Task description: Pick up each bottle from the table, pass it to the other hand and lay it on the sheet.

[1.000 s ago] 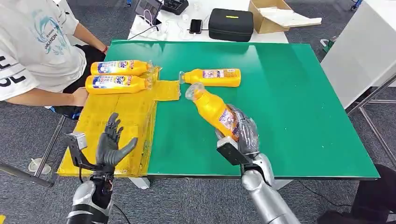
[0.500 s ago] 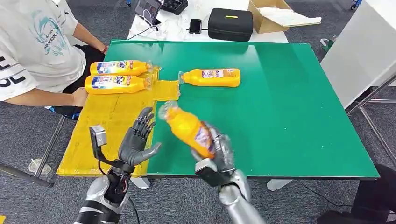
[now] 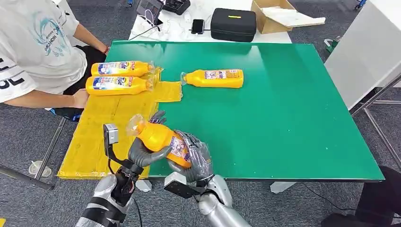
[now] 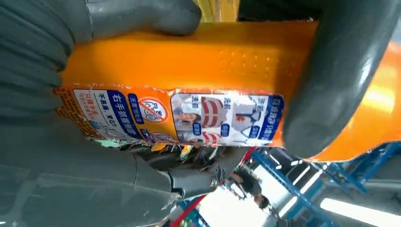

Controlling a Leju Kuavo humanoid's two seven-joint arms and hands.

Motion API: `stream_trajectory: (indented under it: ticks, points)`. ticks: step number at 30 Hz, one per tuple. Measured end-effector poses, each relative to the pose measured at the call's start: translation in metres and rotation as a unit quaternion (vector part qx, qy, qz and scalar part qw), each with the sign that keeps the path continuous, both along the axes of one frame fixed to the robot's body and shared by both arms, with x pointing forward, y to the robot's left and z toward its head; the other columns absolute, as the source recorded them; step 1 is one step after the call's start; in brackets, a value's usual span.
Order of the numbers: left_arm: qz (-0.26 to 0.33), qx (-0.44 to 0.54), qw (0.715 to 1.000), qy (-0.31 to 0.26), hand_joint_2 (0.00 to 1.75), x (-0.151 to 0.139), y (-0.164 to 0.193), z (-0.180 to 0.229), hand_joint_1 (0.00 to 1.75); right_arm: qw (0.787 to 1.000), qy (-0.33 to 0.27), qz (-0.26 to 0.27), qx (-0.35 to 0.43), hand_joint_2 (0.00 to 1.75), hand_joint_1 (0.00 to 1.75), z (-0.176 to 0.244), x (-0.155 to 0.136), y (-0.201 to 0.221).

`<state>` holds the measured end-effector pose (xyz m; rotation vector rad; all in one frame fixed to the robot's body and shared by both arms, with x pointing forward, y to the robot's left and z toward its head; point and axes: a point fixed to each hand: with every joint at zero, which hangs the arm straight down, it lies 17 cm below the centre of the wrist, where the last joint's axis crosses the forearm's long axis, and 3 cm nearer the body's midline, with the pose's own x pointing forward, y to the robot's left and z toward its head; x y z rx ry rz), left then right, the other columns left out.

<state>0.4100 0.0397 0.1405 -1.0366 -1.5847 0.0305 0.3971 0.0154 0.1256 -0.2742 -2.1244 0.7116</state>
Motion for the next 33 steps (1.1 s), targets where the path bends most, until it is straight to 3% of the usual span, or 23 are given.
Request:
stream_trajectory:
  ticks: [7, 8, 9, 10, 27, 28, 30, 31, 32, 33]
  points:
    - [-0.020, -0.027, 0.999, 0.022, 1.75, -0.005, 0.003, -0.008, 0.00, 1.000, 0.010, 0.012, -0.012, 1.75, 1.75, -0.009, -0.002, 0.010]
    - [-0.022, -0.034, 0.999, 0.024, 1.75, -0.005, 0.004, -0.008, 0.51, 1.000, 0.011, 0.013, -0.013, 1.75, 1.75, -0.010, -0.002, 0.011]
    - [-0.028, -0.047, 0.998, 0.027, 1.75, -0.007, 0.005, -0.006, 1.68, 1.000, 0.013, 0.015, -0.015, 1.75, 1.75, -0.012, -0.003, 0.012]
    - [-0.031, -0.054, 0.998, 0.027, 1.75, -0.008, 0.006, -0.005, 1.75, 1.000, 0.015, 0.016, -0.017, 1.75, 1.75, -0.013, -0.003, 0.013]
    - [-0.022, -0.070, 0.996, 0.047, 1.75, -0.011, 0.012, -0.013, 1.75, 0.998, 0.035, 0.021, -0.045, 1.75, 1.75, -0.027, -0.002, 0.021]
    - [-0.022, -0.070, 0.996, 0.046, 1.75, -0.011, 0.012, -0.012, 1.75, 0.998, 0.035, 0.021, -0.045, 1.75, 1.66, -0.027, -0.002, 0.021]
    - [-0.021, -0.070, 0.996, 0.046, 1.75, -0.011, 0.012, -0.012, 1.75, 0.998, 0.035, 0.021, -0.045, 1.75, 0.00, -0.027, -0.002, 0.022]
    - [-0.020, -0.070, 0.996, 0.046, 1.75, -0.011, 0.012, -0.012, 1.75, 0.998, 0.035, 0.021, -0.047, 1.75, 0.00, -0.027, -0.002, 0.022]
    - [-0.019, -0.070, 0.996, 0.046, 1.75, -0.010, 0.013, -0.012, 1.75, 0.998, 0.034, 0.019, -0.049, 0.00, 0.00, -0.027, -0.001, 0.022]
    - [-0.018, -0.070, 0.996, 0.046, 1.75, -0.010, 0.013, -0.011, 1.75, 0.998, 0.032, 0.016, -0.054, 0.00, 0.00, -0.027, -0.001, 0.021]
